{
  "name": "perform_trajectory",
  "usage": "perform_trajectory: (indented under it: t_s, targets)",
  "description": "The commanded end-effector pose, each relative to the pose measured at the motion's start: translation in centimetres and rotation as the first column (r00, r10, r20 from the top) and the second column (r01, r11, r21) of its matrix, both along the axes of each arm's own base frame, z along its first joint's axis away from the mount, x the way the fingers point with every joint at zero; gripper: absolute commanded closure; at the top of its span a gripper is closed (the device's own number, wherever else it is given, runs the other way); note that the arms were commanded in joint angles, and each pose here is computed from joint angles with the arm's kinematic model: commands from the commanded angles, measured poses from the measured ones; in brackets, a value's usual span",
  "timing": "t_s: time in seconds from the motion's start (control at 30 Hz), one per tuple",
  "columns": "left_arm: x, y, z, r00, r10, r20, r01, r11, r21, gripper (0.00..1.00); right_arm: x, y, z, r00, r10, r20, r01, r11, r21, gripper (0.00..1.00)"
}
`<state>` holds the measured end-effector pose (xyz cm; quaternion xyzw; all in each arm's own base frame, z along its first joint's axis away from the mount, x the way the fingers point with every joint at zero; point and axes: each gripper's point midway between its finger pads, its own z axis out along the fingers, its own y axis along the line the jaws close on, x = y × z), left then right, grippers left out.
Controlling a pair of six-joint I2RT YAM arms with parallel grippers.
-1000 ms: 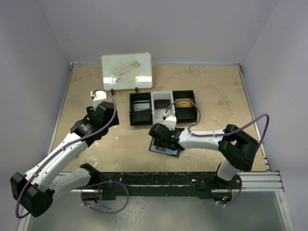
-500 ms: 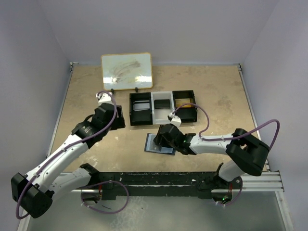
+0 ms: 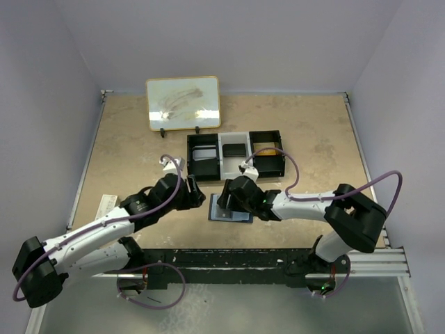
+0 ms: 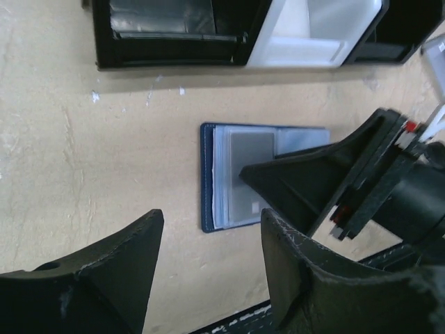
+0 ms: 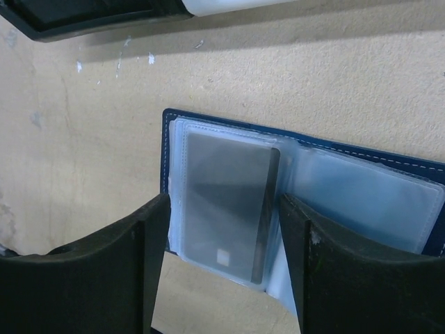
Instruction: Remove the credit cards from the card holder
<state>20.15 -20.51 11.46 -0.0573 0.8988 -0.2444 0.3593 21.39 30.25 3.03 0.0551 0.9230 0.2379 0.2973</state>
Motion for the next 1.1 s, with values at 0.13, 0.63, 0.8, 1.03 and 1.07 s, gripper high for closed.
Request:
perform_trajectory:
  t_s: [0.13, 0.63, 0.8, 1.03, 1.07]
  targets:
    - [1.8, 4.3, 4.3, 0.941, 0.305, 0.145, -0.291, 0.950, -0.114, 0.44, -0.9, -4.3, -4.0, 0.997, -0.005, -0.079, -0.026, 0.924, -0.381, 0.31]
    - [0.8, 6.5, 4.7, 0.930, 0.341, 0.138, -0.335, 0.940, -0.064, 0.43, -0.9, -4.4, -5.3, 0.995, -0.022, -0.096, -0.034, 0.835, -0.549, 0.33]
    - [0.8, 6.4, 4.7, 0.932, 0.337, 0.137, -0.331, 0.942, -0.065, 0.43, -2.0, -3.4, -5.7, 0.990, 0.032, -0.135, -0.092, 0.878, -0.469, 0.37]
    - [0.4, 4.4, 3.7, 0.963, 0.247, 0.104, -0.240, 0.968, -0.079, 0.42, -2.9, 0.1, -5.1, 0.978, 0.144, -0.149, -0.176, 0.959, -0.224, 0.37]
    - [0.3, 3.9, 3.6, 0.969, 0.228, 0.096, -0.220, 0.972, -0.086, 0.42, -2.9, 0.2, -5.1, 0.977, 0.148, -0.154, -0.178, 0.962, -0.205, 0.37]
